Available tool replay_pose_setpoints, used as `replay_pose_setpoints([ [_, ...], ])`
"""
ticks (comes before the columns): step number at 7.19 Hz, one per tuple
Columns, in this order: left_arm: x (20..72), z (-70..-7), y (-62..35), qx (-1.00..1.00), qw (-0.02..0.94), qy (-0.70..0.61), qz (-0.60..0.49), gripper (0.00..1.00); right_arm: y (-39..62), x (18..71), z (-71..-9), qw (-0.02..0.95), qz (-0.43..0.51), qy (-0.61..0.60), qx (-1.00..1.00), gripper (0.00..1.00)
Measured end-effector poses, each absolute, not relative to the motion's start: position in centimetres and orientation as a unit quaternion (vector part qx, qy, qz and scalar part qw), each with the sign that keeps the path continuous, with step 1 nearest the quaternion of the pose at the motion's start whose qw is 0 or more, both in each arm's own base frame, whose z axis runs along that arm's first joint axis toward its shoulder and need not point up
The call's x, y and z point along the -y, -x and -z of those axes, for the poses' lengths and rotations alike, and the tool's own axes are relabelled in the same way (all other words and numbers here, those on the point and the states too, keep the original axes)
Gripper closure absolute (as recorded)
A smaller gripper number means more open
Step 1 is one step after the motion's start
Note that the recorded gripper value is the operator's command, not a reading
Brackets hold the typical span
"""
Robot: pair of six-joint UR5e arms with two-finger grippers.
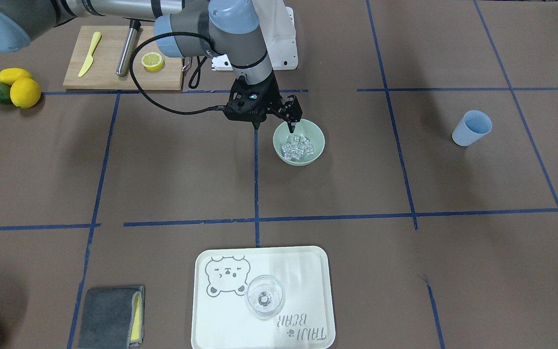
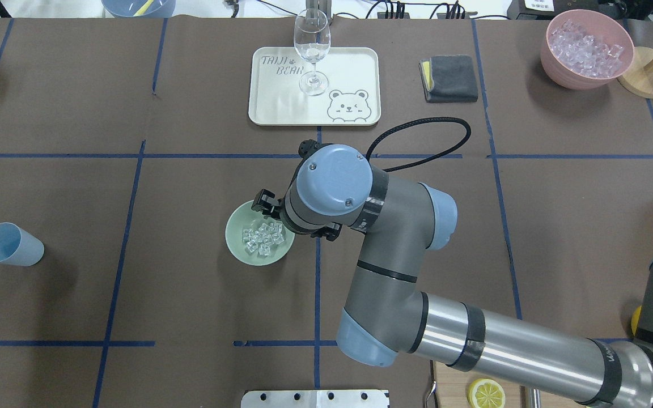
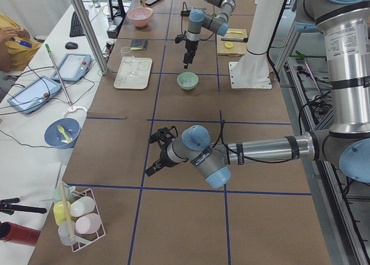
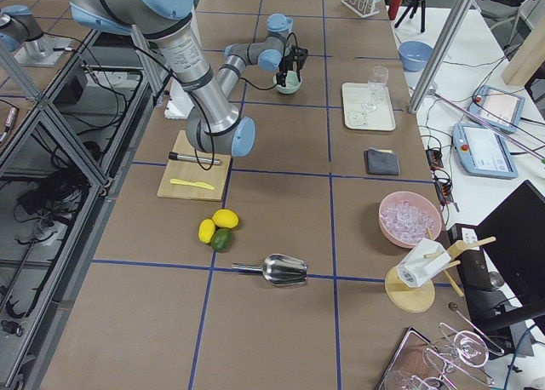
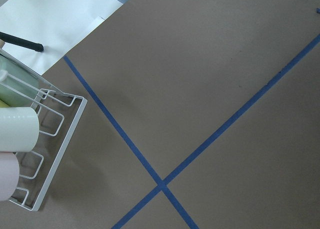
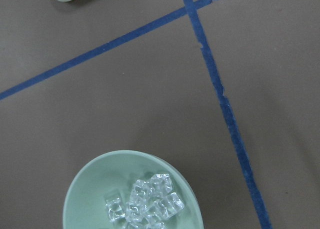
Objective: Pour ice into bowl
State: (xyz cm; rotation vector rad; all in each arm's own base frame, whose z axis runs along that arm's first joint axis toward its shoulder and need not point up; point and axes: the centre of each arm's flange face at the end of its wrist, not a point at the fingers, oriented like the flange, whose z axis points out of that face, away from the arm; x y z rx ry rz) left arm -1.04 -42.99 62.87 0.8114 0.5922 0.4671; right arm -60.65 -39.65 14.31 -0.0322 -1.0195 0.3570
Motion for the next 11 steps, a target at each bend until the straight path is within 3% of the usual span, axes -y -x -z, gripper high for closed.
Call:
replay_pose_setpoints([
  [2, 43.0, -62.6, 1.0, -0.284, 0.849, -0.387, -0.223, 0.00, 64.3, 40.7, -15.6, 0.877, -0.155, 0.036, 0.454, 0.00],
  [3, 43.0, -62.6, 1.0, -0.284, 0.848, -0.387, -0.224, 0.00, 65.4, 40.7, -16.5, 0.884, -0.152, 0.044, 0.440, 0.71],
  [4, 43.0, -62.6, 1.0, -0.284, 0.848, -0.387, -0.223, 0.00, 66.0, 40.6, -16.7, 0.889, -0.154, 0.050, 0.428, 1.00],
  [9, 43.2, -62.7, 1.0, -0.283, 0.848, -0.387, -0.223, 0.00, 64.7, 40.8, -14.6, 0.898, -0.159, 0.071, 0.404, 1.00],
  [11, 43.3, -62.6, 1.0, -0.284, 0.848, -0.387, -0.222, 0.00, 56.7, 41.7, -12.5, 0.889, -0.175, 0.077, 0.416, 1.00],
])
